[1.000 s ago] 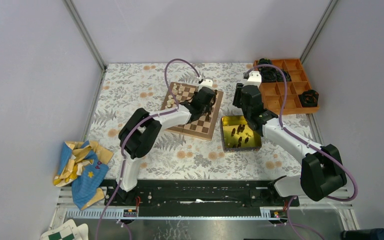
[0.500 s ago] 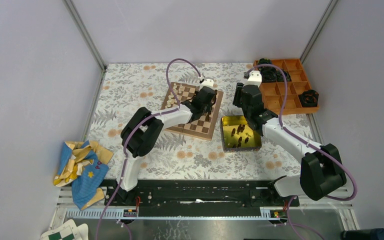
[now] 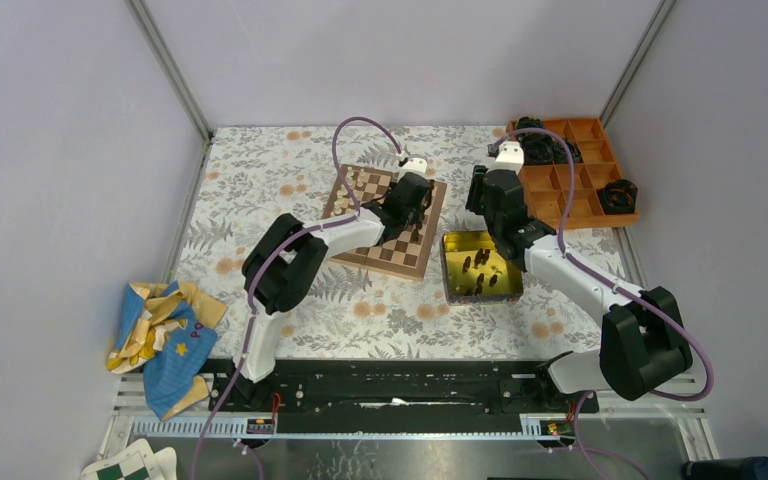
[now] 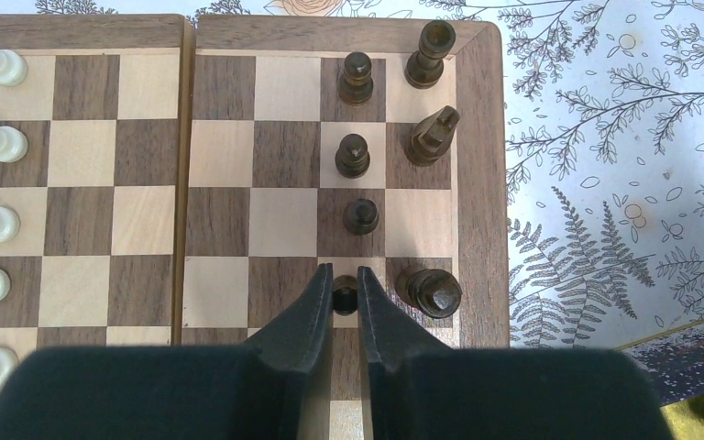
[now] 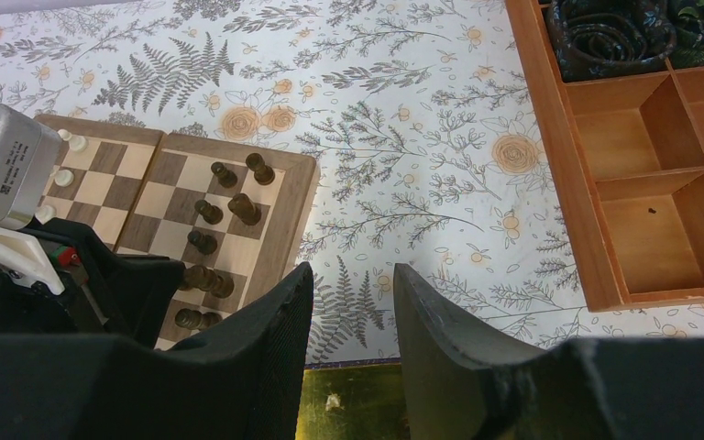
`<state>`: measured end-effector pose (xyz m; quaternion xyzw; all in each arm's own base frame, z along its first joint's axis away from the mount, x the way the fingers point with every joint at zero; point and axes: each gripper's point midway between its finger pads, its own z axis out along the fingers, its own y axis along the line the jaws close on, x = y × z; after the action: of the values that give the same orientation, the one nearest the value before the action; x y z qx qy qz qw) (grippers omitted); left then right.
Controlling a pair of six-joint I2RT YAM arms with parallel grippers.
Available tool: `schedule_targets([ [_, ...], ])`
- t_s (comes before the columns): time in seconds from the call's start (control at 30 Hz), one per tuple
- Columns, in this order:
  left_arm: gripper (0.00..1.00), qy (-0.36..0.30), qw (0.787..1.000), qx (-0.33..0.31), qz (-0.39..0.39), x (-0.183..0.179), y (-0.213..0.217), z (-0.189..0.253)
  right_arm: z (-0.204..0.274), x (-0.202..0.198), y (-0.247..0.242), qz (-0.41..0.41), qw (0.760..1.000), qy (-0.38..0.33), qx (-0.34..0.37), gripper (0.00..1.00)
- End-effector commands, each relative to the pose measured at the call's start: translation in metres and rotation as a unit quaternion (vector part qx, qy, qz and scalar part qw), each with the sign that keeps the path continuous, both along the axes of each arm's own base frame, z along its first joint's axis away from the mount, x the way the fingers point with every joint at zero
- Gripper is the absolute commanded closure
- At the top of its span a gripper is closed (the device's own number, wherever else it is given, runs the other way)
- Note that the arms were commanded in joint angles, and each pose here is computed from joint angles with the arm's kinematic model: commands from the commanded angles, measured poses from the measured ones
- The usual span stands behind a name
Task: Set up the chess pieces on the board
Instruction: Place the chess piece on the chessboard.
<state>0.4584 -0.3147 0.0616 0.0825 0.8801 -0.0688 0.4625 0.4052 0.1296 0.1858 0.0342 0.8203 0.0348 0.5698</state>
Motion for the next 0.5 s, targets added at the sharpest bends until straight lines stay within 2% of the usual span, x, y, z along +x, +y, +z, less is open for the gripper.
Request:
schedule_targets([
  [0.0,0.91,-0.022,1.000,-0.010,-0.002,0.0121,-0.0056,0.0116,0.0179,0.0099,0.0016,-0.005,0.999,-0.030,0.021,0.56],
  [0.47,0.72,-0.019,1.000,-0.016,-0.001,0.0114,-0.0071,0.0120,0.0167,0.0089,0.0028,-0.001,0.999,-0.027,0.022,0.56],
])
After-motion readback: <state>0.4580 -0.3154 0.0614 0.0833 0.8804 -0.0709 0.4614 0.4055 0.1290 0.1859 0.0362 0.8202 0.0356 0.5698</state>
